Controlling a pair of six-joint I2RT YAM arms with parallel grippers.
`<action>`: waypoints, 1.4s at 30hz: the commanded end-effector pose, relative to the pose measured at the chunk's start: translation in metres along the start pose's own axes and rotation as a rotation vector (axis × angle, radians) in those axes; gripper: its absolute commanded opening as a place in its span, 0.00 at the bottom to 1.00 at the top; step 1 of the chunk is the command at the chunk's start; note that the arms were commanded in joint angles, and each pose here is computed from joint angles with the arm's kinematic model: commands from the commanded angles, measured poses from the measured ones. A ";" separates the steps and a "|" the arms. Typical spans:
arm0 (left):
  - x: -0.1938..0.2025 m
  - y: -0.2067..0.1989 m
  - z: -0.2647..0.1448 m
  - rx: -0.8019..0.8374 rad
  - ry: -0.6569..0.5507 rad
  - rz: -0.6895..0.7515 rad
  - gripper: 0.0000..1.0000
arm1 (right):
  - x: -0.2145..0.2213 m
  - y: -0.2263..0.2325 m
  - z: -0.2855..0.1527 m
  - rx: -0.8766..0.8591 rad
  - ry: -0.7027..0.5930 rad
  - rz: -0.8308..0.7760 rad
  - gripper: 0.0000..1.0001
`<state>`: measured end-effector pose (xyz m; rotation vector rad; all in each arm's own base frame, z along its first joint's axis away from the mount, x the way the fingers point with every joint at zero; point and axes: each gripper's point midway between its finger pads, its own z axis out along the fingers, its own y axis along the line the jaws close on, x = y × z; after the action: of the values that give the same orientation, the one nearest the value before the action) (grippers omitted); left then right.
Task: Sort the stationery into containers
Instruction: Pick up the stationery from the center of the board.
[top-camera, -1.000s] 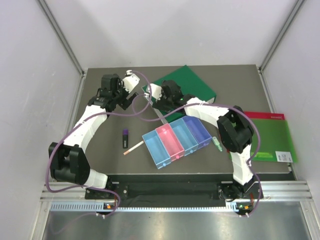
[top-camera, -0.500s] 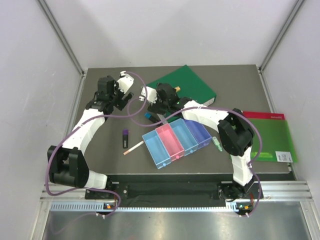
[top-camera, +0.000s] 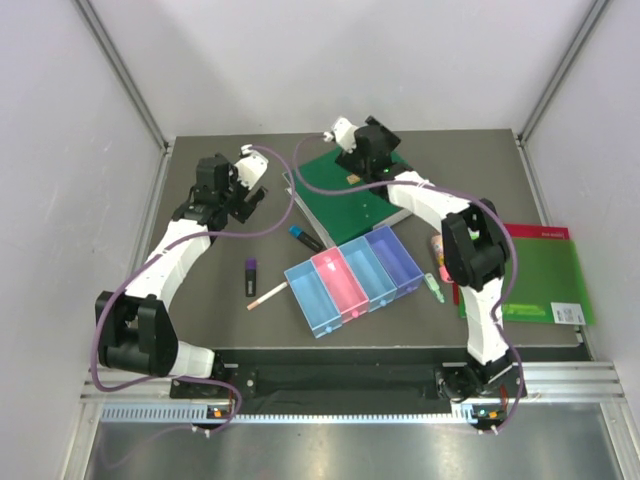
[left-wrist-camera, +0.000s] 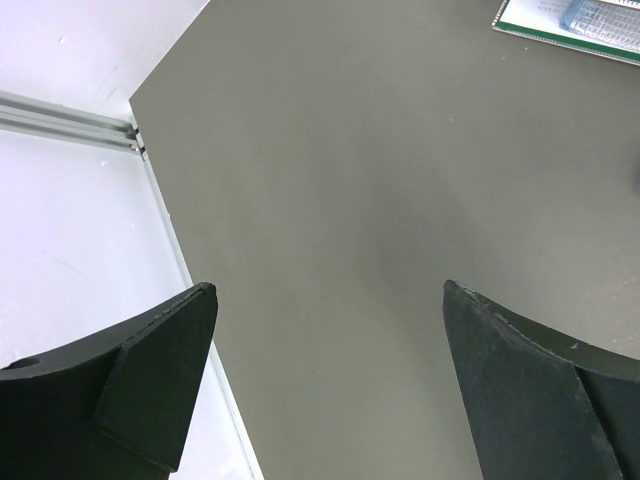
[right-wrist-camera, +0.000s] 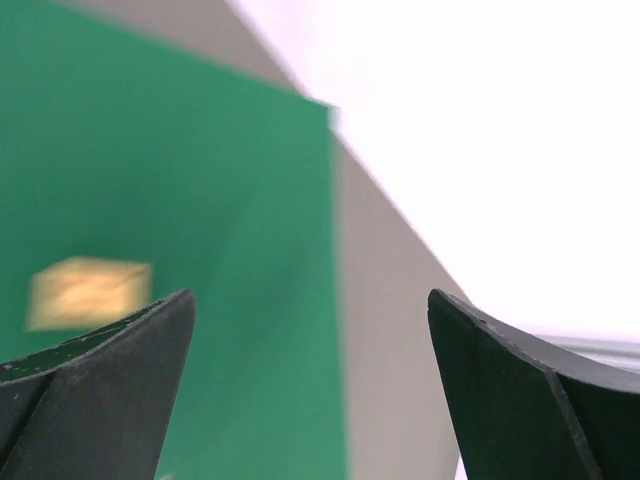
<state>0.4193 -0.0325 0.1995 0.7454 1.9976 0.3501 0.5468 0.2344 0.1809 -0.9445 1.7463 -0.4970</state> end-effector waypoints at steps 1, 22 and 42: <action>-0.013 0.008 -0.004 -0.028 -0.050 -0.009 0.99 | -0.006 -0.044 0.031 0.089 -0.010 0.067 1.00; -0.015 0.006 -0.006 0.000 -0.042 -0.001 0.99 | -0.002 0.067 -0.026 -0.705 -0.005 0.463 0.86; -0.009 0.002 -0.002 0.009 -0.028 -0.006 0.99 | -0.014 0.079 0.003 -0.651 -0.030 0.438 0.72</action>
<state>0.4159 -0.0351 0.1943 0.7670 2.0141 0.3286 0.5104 0.2748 0.1140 -0.9531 2.1351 0.3961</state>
